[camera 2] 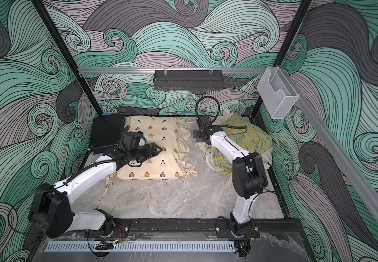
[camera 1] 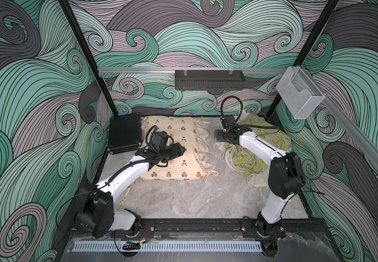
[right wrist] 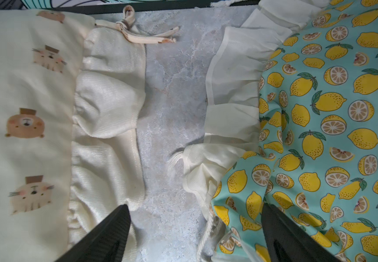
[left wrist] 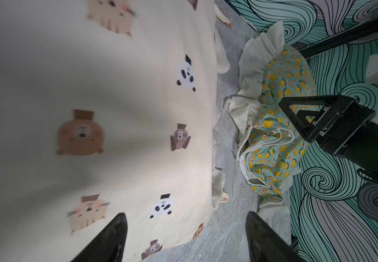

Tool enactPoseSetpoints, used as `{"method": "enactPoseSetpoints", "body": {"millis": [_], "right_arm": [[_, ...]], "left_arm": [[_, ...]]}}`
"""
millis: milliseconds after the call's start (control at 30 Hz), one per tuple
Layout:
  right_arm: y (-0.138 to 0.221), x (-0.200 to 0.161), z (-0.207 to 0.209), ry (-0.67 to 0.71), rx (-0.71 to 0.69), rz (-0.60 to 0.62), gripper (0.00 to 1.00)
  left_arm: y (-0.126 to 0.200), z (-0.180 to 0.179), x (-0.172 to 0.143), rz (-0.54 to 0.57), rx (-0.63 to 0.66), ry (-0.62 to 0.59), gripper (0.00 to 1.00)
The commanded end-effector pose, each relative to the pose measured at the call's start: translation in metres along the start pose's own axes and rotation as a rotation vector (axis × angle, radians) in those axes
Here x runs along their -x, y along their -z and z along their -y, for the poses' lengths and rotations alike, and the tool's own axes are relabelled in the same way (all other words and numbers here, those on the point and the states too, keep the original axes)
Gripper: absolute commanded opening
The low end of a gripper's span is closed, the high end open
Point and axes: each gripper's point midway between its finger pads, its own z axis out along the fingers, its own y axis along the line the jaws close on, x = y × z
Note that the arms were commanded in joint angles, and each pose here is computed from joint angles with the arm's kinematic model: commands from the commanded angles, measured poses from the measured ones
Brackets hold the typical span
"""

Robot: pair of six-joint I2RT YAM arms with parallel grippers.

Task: Zip up pillowcases
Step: Place the pillowcase at the center of the board, then adjust the pillowcase at the center of the board.

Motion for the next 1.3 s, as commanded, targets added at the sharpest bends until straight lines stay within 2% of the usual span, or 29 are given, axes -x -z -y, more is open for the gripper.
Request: {"method": "enactPoseSetpoints", "body": {"millis": [0, 133, 267, 367, 467, 733, 1033, 1100, 1267], "right_arm": [[-0.011, -0.004, 0.015, -0.041, -0.021, -0.051, 0.92], [-0.025, -0.015, 0.034, -0.072, -0.052, -0.092, 0.92], [-0.037, -0.033, 0.04, -0.107, -0.022, -0.156, 0.9], [-0.042, -0.045, 0.037, -0.111, 0.001, -0.182, 0.86], [-0.045, -0.053, 0.035, -0.119, 0.023, -0.19, 0.81], [-0.044, -0.066, 0.029, -0.131, 0.078, -0.185, 0.63], [-0.038, -0.075, 0.024, -0.131, 0.123, -0.17, 0.38], [-0.036, -0.069, 0.015, -0.13, 0.183, -0.14, 0.34], [-0.022, -0.074, -0.021, -0.085, 0.342, -0.16, 0.19]], "left_arm": [[-0.024, 0.042, 0.0, -0.022, -0.08, -0.078, 0.8], [-0.059, 0.073, -0.014, -0.087, -0.12, -0.13, 0.8], [-0.093, 0.09, -0.027, -0.154, -0.133, -0.173, 0.8], [-0.114, 0.082, -0.033, -0.209, -0.09, -0.172, 0.8], [-0.124, 0.068, -0.036, -0.218, -0.04, -0.181, 0.8], [-0.127, 0.026, -0.041, -0.243, 0.075, -0.149, 0.8], [-0.108, -0.022, -0.038, -0.241, 0.135, -0.077, 0.8], [-0.101, -0.029, -0.037, -0.234, 0.145, -0.07, 0.8], [-0.085, -0.036, -0.031, -0.209, 0.148, -0.051, 0.81]]}}
